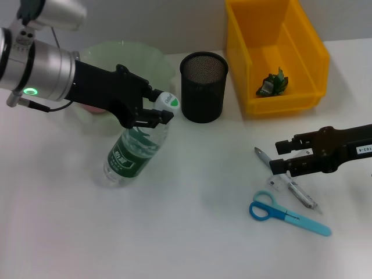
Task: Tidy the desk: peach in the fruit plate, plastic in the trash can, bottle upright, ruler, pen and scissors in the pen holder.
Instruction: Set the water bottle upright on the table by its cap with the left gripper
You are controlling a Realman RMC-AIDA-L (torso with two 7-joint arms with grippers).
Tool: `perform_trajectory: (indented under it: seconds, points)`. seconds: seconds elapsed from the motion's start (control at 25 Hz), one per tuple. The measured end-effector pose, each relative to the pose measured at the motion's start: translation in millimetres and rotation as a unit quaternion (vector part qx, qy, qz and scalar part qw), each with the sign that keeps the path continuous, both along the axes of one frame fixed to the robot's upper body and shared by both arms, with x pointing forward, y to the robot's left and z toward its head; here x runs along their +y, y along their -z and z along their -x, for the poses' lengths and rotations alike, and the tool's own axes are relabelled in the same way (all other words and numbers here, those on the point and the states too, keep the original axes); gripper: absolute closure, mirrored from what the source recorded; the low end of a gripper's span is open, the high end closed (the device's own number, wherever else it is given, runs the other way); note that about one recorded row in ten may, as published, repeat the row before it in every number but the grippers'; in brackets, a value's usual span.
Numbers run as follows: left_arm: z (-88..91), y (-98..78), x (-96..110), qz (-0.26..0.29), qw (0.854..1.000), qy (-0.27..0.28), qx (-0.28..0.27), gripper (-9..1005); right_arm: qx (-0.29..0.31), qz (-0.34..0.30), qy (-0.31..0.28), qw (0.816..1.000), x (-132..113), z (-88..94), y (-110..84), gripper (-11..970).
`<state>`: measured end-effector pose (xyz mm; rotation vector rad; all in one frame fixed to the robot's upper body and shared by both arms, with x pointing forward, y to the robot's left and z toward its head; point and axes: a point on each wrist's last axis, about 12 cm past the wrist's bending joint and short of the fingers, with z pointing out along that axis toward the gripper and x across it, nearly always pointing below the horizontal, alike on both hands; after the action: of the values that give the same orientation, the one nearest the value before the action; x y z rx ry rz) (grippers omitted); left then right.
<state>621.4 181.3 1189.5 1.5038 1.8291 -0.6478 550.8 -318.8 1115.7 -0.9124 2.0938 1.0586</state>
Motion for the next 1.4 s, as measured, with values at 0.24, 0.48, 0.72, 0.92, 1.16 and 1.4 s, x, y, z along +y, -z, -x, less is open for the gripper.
perform_trajectory:
  seconds: [0.24,0.48,0.72,0.92,1.16,1.4]
  points:
    - [1.4,-1.6,11,0.024,1.0,-0.017,0.007,521,0.005,0.007,-0.003,1.0,-1,-1.2,-0.3,237]
    - [3.8,-1.9,16,0.04,0.999,-0.021,0.013,516,0.007,0.008,-0.005,1.0,-1,-1.2,-0.4,237]
    - [5.5,-1.1,23,0.052,0.998,-0.029,0.015,511,0.007,0.008,-0.005,1.0,-1,-0.9,-0.3,238]
    - [7.2,-0.8,33,0.065,0.997,-0.039,0.015,507,0.008,0.008,-0.005,1.0,-1,-0.8,-0.2,238]
    - [11.7,1.4,49,0.085,0.995,-0.053,0.012,502,0.007,0.008,-0.005,1.0,-1,-0.7,-0.1,238]
    - [17.1,6.2,66,0.096,0.993,-0.074,0.014,497,0.006,0.008,-0.006,1.0,0,-1.1,-0.4,238]
